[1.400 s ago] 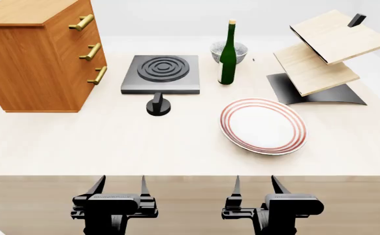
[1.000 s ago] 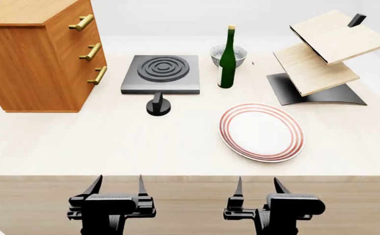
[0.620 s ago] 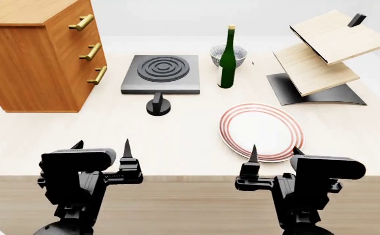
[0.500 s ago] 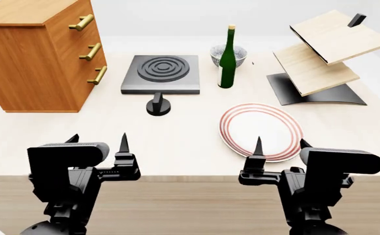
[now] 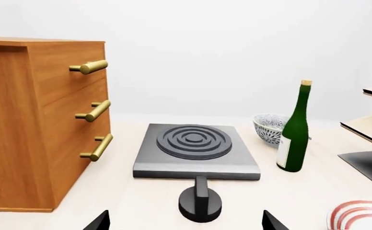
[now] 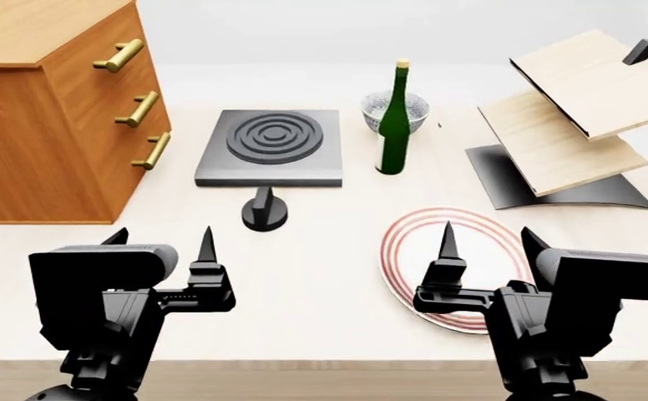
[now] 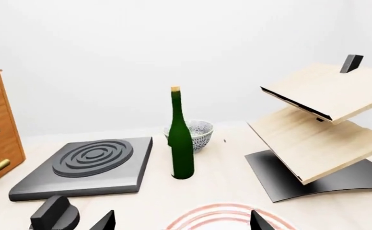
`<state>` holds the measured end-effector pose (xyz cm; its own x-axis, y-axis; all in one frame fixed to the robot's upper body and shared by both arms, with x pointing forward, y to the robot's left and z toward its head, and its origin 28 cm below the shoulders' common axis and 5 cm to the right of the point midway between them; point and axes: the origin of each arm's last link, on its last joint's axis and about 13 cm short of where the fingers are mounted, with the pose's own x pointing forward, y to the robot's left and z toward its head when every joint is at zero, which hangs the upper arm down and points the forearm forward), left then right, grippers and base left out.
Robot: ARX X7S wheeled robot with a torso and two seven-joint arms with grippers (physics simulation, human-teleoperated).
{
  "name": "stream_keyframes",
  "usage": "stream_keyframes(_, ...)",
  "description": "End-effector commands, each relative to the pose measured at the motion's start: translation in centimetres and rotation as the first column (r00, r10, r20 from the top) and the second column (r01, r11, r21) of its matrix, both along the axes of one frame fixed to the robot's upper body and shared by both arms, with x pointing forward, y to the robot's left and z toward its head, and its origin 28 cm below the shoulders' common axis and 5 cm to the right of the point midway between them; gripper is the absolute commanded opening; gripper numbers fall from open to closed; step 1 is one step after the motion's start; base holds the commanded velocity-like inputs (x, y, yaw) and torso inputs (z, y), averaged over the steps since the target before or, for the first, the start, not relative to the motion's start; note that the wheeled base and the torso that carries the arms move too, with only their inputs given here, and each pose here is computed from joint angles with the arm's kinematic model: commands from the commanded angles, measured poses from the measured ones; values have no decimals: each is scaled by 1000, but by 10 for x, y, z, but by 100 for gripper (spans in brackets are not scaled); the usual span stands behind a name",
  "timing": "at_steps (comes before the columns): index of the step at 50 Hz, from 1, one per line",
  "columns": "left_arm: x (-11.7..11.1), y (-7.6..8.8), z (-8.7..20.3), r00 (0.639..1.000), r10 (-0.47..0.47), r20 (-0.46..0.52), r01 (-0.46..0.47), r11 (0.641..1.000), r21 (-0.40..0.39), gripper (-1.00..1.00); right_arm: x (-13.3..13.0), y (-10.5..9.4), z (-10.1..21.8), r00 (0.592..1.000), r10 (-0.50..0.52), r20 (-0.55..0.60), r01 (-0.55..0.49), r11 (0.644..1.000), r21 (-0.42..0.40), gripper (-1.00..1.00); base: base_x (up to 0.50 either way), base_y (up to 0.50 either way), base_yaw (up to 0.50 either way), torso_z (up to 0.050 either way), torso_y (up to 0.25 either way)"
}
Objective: Turn on the stove.
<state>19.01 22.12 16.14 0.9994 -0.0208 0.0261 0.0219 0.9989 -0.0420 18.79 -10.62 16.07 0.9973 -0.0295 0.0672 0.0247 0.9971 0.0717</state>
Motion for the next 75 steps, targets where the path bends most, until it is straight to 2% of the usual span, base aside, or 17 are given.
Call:
stream_keyframes(1, 0, 0, -1, 1000, 1, 2, -1, 1000, 4, 100, -1, 0, 0, 1000, 8, 6, -8, 1000, 14, 100, 500, 0, 0, 0, 0)
stream_keyframes(20, 0, 1, -3, 1000, 1, 6, -1, 1000, 4, 100, -1, 1, -1, 1000, -4, 2, 4, 1000, -5, 100, 495, 0, 0, 0, 1)
stream_keyframes(28, 5, 2, -9, 1000, 5, 2, -5, 1000, 19, 100, -2, 1, -2, 1000, -13, -2, 13, 1000, -5, 100, 29, 0, 0, 0, 0)
stream_keyframes(34, 17, 7, -15, 999, 36, 27, -37, 998, 57, 100, -2, 1, -2, 1000, -10, 0, 10, 1000, -13, 100, 0, 0, 0, 0, 0)
stream_keyframes(41, 46, 18, -37, 988, 141, 55, -148, 981, 130, 100, -3, 1, -2, 1000, -7, 1, 7, 1000, -18, 100, 0, 0, 0, 0, 0)
stream_keyframes(42, 60, 21, -51, 986, 147, 82, -158, 976, 152, 100, -3, 1, -2, 1000, -6, 1, 6, 1000, -20, 100, 0, 0, 0, 0, 0)
stream_keyframes(45, 67, 21, -66, 987, 145, 73, -156, 973, 172, 100, -3, 1, -2, 1000, -5, 0, 5, 1000, -22, 100, 0, 0, 0, 0, 0)
stream_keyframes(46, 102, 6, -48, 952, 196, 234, -237, 959, 158, 100, -4, 1, -4, 1000, -1, -1, 1, 1000, -18, 100, 0, 0, 0, 0, 0)
stream_keyframes(47, 113, 18, -59, 935, 236, 264, -285, 944, 166, 100, -4, 1, -4, 1000, 0, 0, 0, 1000, -18, 100, 0, 0, 0, 0, 0)
stream_keyframes(48, 123, 18, -71, 929, 223, 294, -279, 946, 164, 100, -4, 1, -5, 1000, 0, -2, 0, 1000, -17, 100, 0, 0, 0, 0, 0)
stream_keyframes(49, 125, 19, -92, 936, 212, 281, -266, 949, 169, 100, -3, 1, -6, 1000, 0, -4, 0, 1000, -17, 100, 0, 0, 0, 0, 0)
stream_keyframes(50, 123, 20, -122, 963, 223, 149, -250, 948, 198, 100, -3, 1, -6, 1000, -1, -7, 1, 1000, -17, 100, 0, 0, 0, 0, 0)
stream_keyframes(51, 116, 22, -152, 972, 234, 10, -230, 946, 226, 100, -3, 1, -6, 1000, -1, -7, 1, 1000, -16, 100, 0, 0, 0, 0, 0)
stream_keyframes(52, 112, 22, -164, 970, 238, -46, -221, 946, 237, 100, -3, 1, -6, 1000, -1, -6, 1, 1000, -16, 100, 0, 0, 0, 0, 0)
stream_keyframes(75, 119, 9, -174, 976, 207, -69, -187, 956, 228, 100, -4, 2, -7, 1000, 1, -10, -1, 1000, -17, 100, 0, 0, 0, 0, 0)
